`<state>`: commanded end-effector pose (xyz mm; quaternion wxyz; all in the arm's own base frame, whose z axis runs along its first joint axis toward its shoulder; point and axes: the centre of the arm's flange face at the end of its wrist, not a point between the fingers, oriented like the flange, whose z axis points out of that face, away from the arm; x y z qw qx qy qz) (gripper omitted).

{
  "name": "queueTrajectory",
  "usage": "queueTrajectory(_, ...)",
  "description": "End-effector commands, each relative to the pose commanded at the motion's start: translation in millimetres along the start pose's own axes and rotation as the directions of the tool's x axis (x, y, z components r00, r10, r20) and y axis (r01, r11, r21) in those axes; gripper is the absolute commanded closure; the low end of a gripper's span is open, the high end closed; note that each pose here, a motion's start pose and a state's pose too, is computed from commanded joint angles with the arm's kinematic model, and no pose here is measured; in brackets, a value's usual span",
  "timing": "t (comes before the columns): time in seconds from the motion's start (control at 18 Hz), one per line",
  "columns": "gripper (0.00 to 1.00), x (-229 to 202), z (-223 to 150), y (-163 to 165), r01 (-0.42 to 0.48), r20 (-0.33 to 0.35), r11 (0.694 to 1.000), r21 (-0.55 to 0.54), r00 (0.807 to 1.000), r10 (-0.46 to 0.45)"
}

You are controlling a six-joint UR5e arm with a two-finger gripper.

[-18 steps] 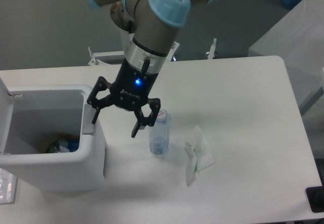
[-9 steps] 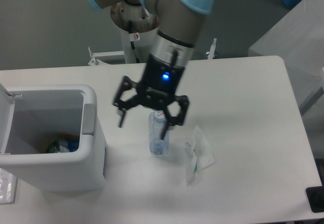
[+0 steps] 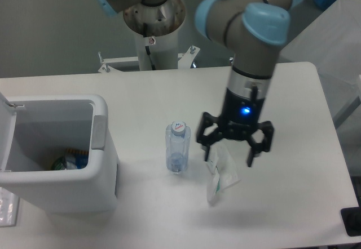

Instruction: Open the trash can

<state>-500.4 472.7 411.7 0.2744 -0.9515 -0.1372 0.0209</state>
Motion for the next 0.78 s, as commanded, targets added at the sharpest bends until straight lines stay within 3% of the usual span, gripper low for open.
queueTrajectory(0.17, 0.00, -23, 18, 10, -0.126, 0.086, 0.983, -0.134, 0.987, 0.138)
queueTrajectory(0.39, 0.00, -35, 31, 24, -0.341, 0.061, 0.898, -0.279, 0.927, 0.371)
queueTrajectory(0.5, 0.00, -34, 35, 37, -0.373, 0.008, 0.852, -0.367, 0.915, 0.404)
queueTrajectory(0.78, 0.00, -33, 39, 45, -0.440, -0.050, 0.805, -0.397, 0.886, 0.460)
